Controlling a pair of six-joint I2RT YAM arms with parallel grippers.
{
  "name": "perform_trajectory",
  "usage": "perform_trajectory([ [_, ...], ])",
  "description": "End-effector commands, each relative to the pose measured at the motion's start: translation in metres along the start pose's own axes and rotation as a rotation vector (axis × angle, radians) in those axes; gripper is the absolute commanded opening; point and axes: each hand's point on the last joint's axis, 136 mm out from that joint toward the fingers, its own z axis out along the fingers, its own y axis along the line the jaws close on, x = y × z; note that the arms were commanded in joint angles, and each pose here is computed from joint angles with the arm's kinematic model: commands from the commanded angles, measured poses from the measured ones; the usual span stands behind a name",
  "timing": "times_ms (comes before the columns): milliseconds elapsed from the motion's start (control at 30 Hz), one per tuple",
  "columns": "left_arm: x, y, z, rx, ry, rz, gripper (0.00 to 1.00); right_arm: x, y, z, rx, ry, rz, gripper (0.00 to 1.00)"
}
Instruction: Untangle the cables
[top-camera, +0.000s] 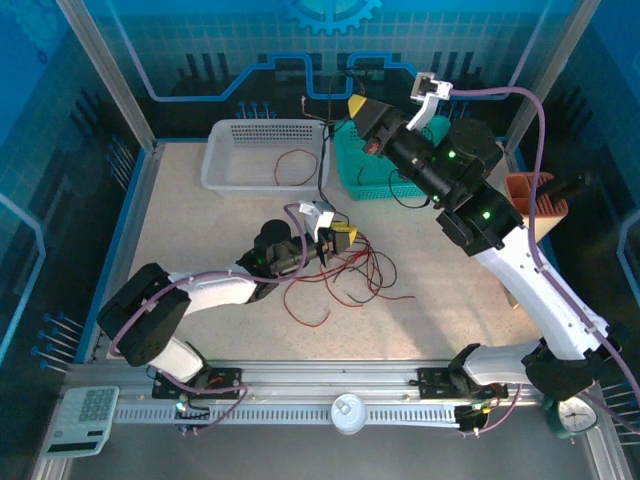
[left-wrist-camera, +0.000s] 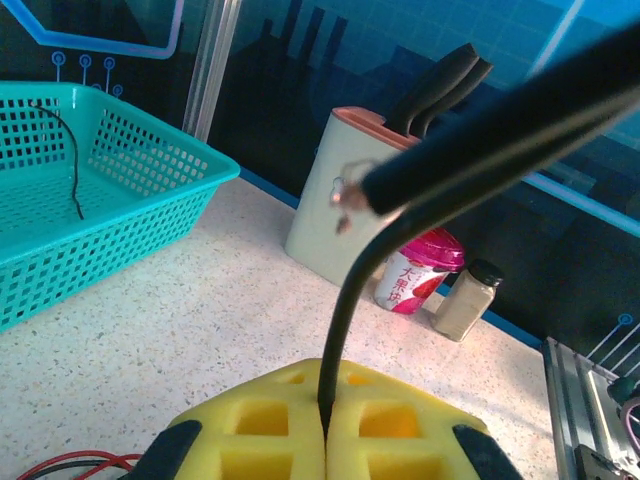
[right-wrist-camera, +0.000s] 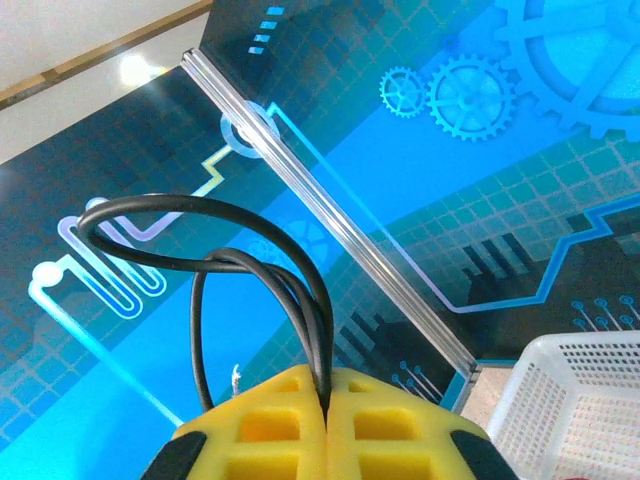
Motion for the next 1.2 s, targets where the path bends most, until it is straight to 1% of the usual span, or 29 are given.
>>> perform_trajectory([
  [0, -0.022, -0.017, -0.011, 0.047, -0.026, -0.024, 0.00, -0.014, -0.006, -0.011, 0.042, -0.050, -0.047, 0.00],
  [67, -0.030, -0.022, -0.020, 0.042, -0.019, -0.059, 0.00, -0.014, -0.027, -0.011, 0.111, -0.041, -0.072, 0.00],
  [133, -0.040, -0.032, -0.030, 0.046, 0.018, -0.088, 0.00, -0.009, -0.058, -0.011, 0.201, -0.021, -0.098, 0.00],
  [233, -0.062, -0.057, -0.050, 0.070, 0.069, -0.113, 0.00, 0.006, -0.110, -0.014, 0.323, 0.032, -0.106, 0.00],
  [333, -0.087, -0.082, -0.071, 0.100, 0.105, -0.132, 0.00, 0.026, -0.153, -0.019, 0.407, 0.086, -0.092, 0.00],
  [533, -0.141, -0.126, -0.100, 0.169, 0.115, -0.139, 0.00, 0.062, -0.208, -0.033, 0.509, 0.179, -0.066, 0.00],
  [667, -0.170, -0.126, -0.105, 0.130, 0.099, -0.135, 0.00, 0.077, -0.229, -0.048, 0.568, 0.214, -0.059, 0.00],
  [767, -0.188, -0.112, -0.104, 0.073, 0.062, -0.151, 0.00, 0.091, -0.240, -0.061, 0.596, 0.239, -0.051, 0.01],
  [867, -0.205, -0.098, -0.098, 0.051, 0.021, -0.218, 0.00, 0.102, -0.247, -0.072, 0.617, 0.270, -0.057, 0.05],
  [900, -0.210, -0.094, -0.095, 0.049, 0.010, -0.255, 0.00, 0.105, -0.248, -0.076, 0.621, 0.280, -0.061, 0.07],
  [933, -0.216, -0.090, -0.093, 0.053, 0.000, -0.286, 0.00, 0.105, -0.248, -0.078, 0.624, 0.286, -0.067, 0.12],
  [967, -0.221, -0.089, -0.091, 0.060, -0.007, -0.310, 0.00, 0.106, -0.247, -0.081, 0.624, 0.290, -0.073, 0.19],
  [1067, -0.233, -0.088, -0.083, 0.092, -0.007, -0.382, 0.00, 0.100, -0.236, -0.086, 0.603, 0.292, -0.095, 0.46],
  [1133, -0.244, -0.092, -0.079, 0.128, -0.010, -0.420, 0.00, 0.094, -0.227, -0.089, 0.587, 0.287, -0.107, 0.57],
  [1167, -0.248, -0.094, -0.077, 0.144, -0.010, -0.434, 0.00, 0.091, -0.222, -0.090, 0.577, 0.284, -0.110, 0.60],
])
